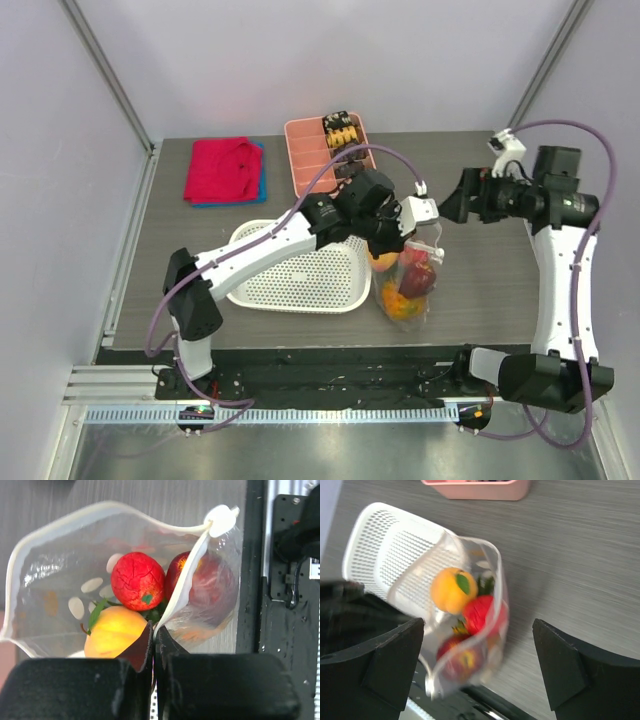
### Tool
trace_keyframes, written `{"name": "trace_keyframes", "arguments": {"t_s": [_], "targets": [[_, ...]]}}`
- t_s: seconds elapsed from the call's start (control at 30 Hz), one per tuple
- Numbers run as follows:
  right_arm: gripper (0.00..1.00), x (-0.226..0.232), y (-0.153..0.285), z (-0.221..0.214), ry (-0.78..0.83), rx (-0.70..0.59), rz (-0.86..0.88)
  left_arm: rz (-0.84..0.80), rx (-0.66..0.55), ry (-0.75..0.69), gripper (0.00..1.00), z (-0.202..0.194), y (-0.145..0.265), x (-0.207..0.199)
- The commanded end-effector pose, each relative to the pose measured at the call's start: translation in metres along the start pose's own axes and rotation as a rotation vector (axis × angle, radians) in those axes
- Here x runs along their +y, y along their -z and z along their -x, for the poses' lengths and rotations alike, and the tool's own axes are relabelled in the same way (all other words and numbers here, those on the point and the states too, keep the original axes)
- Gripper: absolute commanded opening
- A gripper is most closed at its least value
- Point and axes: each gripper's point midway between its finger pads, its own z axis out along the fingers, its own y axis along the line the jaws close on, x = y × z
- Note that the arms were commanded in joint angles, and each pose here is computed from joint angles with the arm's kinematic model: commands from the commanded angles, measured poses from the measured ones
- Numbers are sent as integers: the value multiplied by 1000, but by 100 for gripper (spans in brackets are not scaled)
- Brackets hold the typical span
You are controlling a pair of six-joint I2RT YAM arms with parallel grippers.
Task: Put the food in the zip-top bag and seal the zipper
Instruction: Zip the zipper food storage bag at the center of the board.
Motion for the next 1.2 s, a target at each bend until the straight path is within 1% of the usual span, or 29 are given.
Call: {"name": "trace_keyframes", "arguments": {"t_s": [0.0,0.03,0.07,0.1,0.17,0.3,0.33,0.4,0.5,0.53,0.57,0.6,0.67,0.73,0.8,0.9,0.97,1.0,1.17], "targets": [[96,0,46,-19,205,13,-8,59,-23,227,0,-1,-6,21],[96,2,51,-26,230,21,-9,79,-25,237,0,-1,-10,26],[96,3,53,-41,208,62,2,86,-26,251,0,-2,-11,27],[95,3,54,-47,243,76,8,96,-28,264,0,-2,-12,30],[94,5,55,-61,238,95,7,141,-30,301,0,-5,-14,42],[90,6,53,-66,240,92,19,206,-83,316,0,8,-6,69],[88,7,53,-63,237,87,23,216,-118,304,0,25,1,74],[84,8,52,-56,240,73,31,210,-120,293,0,32,4,75],[73,9,53,-47,273,44,36,180,-166,265,0,49,14,70],[68,9,53,-47,297,37,37,172,-168,261,0,48,14,67],[66,6,51,-45,322,21,30,158,-147,265,0,37,9,63],[64,5,52,-44,349,6,9,152,-161,257,0,39,11,61],[63,-3,49,-44,396,-12,-17,130,-131,259,0,24,6,53],[63,-5,49,-46,431,-18,-31,124,-123,259,0,18,4,48],[63,-7,46,-51,471,-21,-19,96,-108,271,0,10,0,42],[63,-2,41,-54,549,-65,19,66,-97,291,0,1,-5,34],[64,1,38,-55,594,-94,47,40,-110,292,0,2,-4,28],[64,2,37,-55,624,-99,56,33,-100,300,0,-5,-5,25],[66,-3,27,-57,664,-102,90,7,-124,295,0,-2,2,17]]}}
